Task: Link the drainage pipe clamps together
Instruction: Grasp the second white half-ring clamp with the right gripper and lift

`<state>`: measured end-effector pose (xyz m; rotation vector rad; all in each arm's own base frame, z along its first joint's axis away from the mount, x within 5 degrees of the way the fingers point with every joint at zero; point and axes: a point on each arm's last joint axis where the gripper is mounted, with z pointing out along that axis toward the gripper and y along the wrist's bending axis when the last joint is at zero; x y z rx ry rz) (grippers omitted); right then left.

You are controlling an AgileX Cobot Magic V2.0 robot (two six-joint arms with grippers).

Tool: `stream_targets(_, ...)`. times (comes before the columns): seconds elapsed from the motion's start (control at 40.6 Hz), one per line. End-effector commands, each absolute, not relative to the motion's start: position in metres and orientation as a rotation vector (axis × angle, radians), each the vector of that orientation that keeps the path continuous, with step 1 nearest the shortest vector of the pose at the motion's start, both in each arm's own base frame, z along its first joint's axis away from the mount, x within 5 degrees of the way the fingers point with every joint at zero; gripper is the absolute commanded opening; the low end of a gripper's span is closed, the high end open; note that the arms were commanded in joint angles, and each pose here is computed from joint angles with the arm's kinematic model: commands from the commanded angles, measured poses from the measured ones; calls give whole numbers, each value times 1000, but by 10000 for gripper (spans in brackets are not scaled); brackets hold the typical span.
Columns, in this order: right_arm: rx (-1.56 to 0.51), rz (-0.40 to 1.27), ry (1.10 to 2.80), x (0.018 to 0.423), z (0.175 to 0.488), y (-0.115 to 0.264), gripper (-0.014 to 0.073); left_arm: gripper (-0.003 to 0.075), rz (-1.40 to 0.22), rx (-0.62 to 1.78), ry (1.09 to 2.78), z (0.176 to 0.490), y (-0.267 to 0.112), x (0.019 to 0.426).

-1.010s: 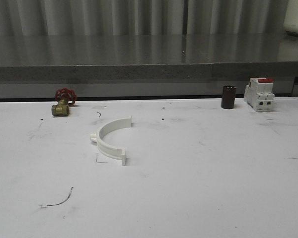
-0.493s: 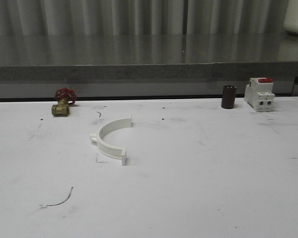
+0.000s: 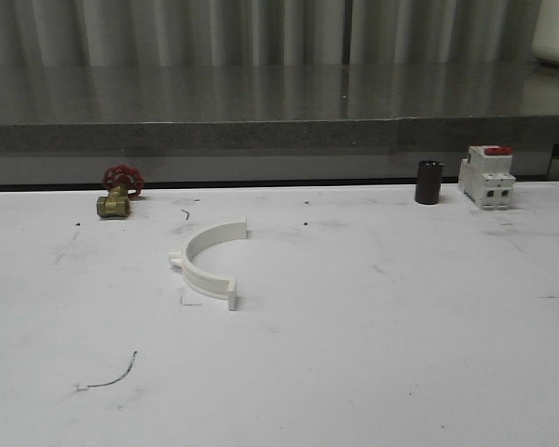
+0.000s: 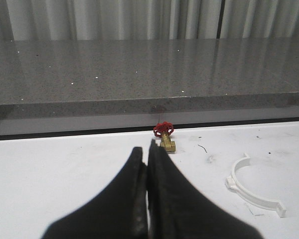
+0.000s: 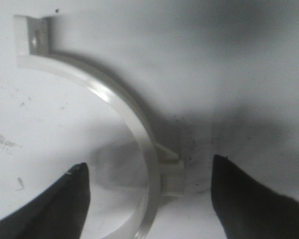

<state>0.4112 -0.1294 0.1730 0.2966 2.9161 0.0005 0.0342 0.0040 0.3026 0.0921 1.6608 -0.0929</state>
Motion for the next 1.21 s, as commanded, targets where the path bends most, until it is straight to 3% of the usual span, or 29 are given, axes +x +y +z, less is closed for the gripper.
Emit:
stream_targets(0.0,287,-3,2853,412,198,-132,433,-20,-103,104,1571,316,3,34)
stream_targets(0.345,291,6,2865,412,197,-131,188,-20,-103,104,1571,316,3,34)
stream_targets(0.493,290,7,2870,411,197,-131,126,-20,-103,104,1571,316,3,34)
stream_targets(0.665,291,5,2863,410,202,-130,124,-20,-103,104,1571,316,3,34)
stream_targets(0.936,366,11,2764,397,253,-120,124,-20,-103,104,1571,316,3,34)
stream_targets(1.182,367,44,2624,375,322,-78,124,-20,-103,104,1571,316,3,34)
